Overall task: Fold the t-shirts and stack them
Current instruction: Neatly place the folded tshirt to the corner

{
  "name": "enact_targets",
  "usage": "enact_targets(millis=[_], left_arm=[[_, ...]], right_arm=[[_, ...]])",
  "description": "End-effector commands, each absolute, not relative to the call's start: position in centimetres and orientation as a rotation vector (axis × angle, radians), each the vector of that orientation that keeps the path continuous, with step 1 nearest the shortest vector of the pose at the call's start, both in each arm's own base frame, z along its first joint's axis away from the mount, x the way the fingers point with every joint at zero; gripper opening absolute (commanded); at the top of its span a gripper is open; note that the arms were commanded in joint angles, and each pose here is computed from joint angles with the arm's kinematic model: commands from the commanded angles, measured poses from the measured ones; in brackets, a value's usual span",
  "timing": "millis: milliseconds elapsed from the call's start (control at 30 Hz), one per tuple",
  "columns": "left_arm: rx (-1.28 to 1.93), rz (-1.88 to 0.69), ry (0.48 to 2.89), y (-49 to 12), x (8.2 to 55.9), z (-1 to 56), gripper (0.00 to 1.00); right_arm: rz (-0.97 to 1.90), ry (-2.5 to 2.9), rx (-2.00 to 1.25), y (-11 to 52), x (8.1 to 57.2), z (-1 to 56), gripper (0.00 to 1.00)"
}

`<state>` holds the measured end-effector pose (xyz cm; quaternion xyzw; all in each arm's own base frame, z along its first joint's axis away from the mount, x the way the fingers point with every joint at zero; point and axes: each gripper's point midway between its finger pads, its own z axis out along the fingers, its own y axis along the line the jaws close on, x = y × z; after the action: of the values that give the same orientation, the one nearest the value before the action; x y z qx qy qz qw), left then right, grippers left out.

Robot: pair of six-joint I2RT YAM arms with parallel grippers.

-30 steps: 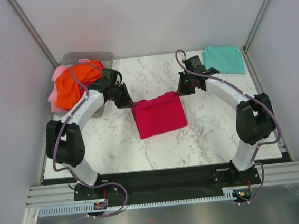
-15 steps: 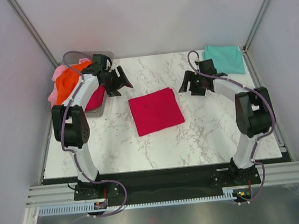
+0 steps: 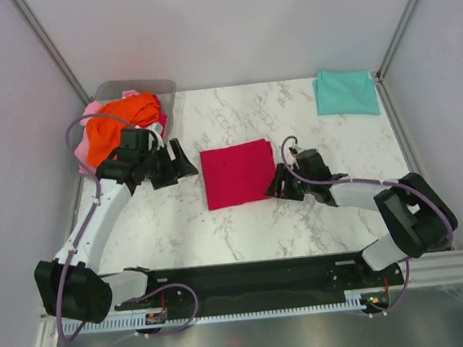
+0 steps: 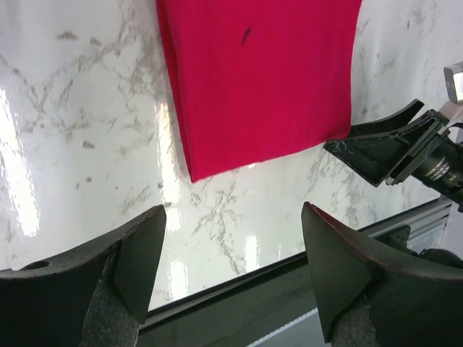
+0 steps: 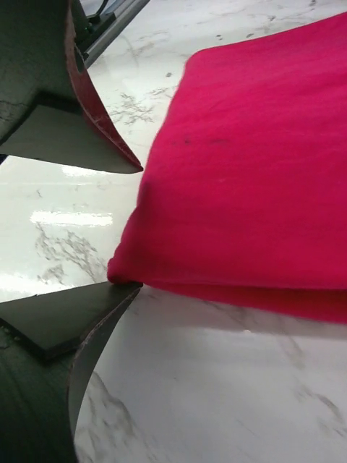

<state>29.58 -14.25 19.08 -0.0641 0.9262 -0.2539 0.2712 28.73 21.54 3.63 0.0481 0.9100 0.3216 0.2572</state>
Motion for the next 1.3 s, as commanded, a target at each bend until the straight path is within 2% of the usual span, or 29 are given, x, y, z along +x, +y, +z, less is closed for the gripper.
enact_targets(millis=[0, 233, 333, 367, 467, 567, 700, 967, 1267], left_arm=[[-0.13, -0.623, 2.482, -12.9, 27.5, 18.0, 0.82], [-0.085, -0.579, 2.496, -11.6, 23.6, 14.9, 0.82], [-0.095, -0.624, 2.45, -11.9, 22.8, 15.3, 0.83], [-0.059, -0.659, 2.411, -12.3, 23.0, 16.0, 0.83], [-0.029, -0.655, 2.351, -12.3, 23.3, 17.0, 0.83], [-0.032, -0.649, 2.346, -12.2, 23.2, 16.9, 0.83], [-0.03, -0.654, 2.337, -12.2, 23.1, 17.1, 0.83], [-0.03, -0.659, 2.31, -12.2, 23.1, 17.5, 0.82], [-0.028, -0.663, 2.299, -12.2, 23.1, 17.7, 0.82]], right_arm=[[0.936, 2.4, 0.151, 24.0, 27.1, 5.0, 0.68], [1.027, 2.345, -0.09, 27.3, 22.6, 9.0, 0.68], [0.839, 2.364, -0.105, 24.5, 22.6, 9.6, 0.75], [0.786, 2.347, -0.093, 23.8, 23.2, 10.5, 0.83], [0.665, 2.318, -0.058, 21.2, 24.9, 12.2, 0.93], [0.64, 2.327, -0.025, 20.1, 27.1, 12.7, 0.96], [0.614, 2.356, 0.058, 18.7, 31.2, 11.0, 0.96], [0.697, 2.354, 0.051, 20.8, 38.3, 9.2, 0.92], [0.759, 2.4, 0.108, 22.2, 40.4, 4.3, 0.87]])
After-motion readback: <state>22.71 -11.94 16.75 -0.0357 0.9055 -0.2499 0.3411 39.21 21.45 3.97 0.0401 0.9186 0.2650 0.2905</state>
